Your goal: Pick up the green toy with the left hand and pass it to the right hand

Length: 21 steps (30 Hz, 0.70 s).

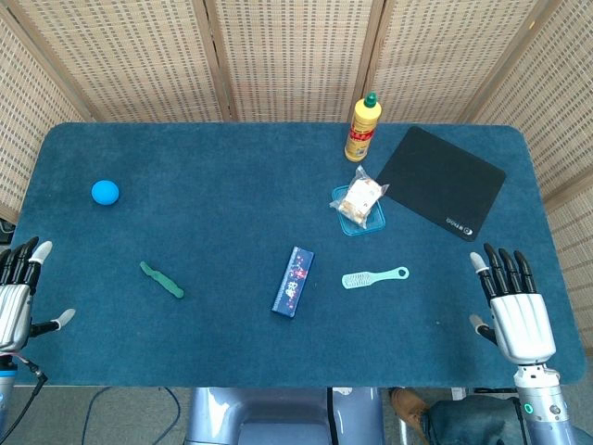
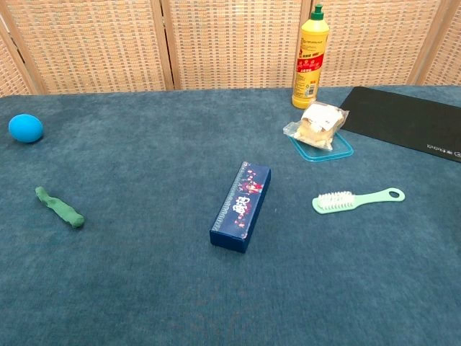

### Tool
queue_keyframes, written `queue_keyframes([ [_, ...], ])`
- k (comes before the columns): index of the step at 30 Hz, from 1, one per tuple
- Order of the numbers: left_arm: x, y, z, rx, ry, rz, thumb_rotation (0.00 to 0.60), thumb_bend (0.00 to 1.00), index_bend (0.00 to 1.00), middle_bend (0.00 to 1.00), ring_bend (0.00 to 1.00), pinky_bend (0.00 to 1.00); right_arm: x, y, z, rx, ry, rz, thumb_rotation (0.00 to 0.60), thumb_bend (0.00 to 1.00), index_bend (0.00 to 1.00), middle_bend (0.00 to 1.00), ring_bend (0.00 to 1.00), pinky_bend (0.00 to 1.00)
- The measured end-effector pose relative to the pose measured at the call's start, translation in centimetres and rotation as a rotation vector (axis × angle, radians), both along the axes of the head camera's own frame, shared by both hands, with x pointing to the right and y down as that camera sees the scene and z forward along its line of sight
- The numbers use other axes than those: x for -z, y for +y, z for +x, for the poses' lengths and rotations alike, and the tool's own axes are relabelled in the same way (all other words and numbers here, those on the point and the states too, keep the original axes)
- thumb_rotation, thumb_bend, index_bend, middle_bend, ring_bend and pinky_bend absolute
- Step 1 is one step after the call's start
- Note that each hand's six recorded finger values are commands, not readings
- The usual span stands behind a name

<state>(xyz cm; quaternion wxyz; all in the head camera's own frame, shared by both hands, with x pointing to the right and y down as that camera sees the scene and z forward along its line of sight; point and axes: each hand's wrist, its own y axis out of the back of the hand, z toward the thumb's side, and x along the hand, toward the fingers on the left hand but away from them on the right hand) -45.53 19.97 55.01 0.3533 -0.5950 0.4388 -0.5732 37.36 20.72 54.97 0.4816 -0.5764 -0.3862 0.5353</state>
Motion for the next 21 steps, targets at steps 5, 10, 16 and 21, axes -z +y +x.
queue_keyframes([
  [5,-0.1,0.0,0.1,-0.013,0.004,0.002,0.6,0.0,0.0,0.0,0.0,0.0,-0.1,0.0,0.0,-0.004,-0.004,-0.007,0.6,0.0,0.0,0.0,0.0,0.0],
  [10,-1.0,-0.6,0.5,-0.05,0.019,-0.004,0.6,0.0,0.01,0.0,0.0,0.0,-0.1,-0.1,0.0,-0.009,-0.012,-0.011,0.6,0.0,0.0,0.0,0.0,0.0],
  [16,-4.1,-2.2,2.0,-0.154,0.034,-0.071,0.6,0.11,0.2,0.0,0.0,0.0,-0.2,-0.3,0.4,-0.025,-0.009,-0.013,0.6,0.0,0.0,0.0,0.0,0.0],
  [21,-7.8,-4.3,4.2,-0.281,0.027,-0.141,0.6,0.2,0.38,0.0,0.0,0.0,-0.1,-0.6,0.6,-0.037,-0.012,-0.01,0.6,0.0,0.0,0.0,0.0,0.0],
])
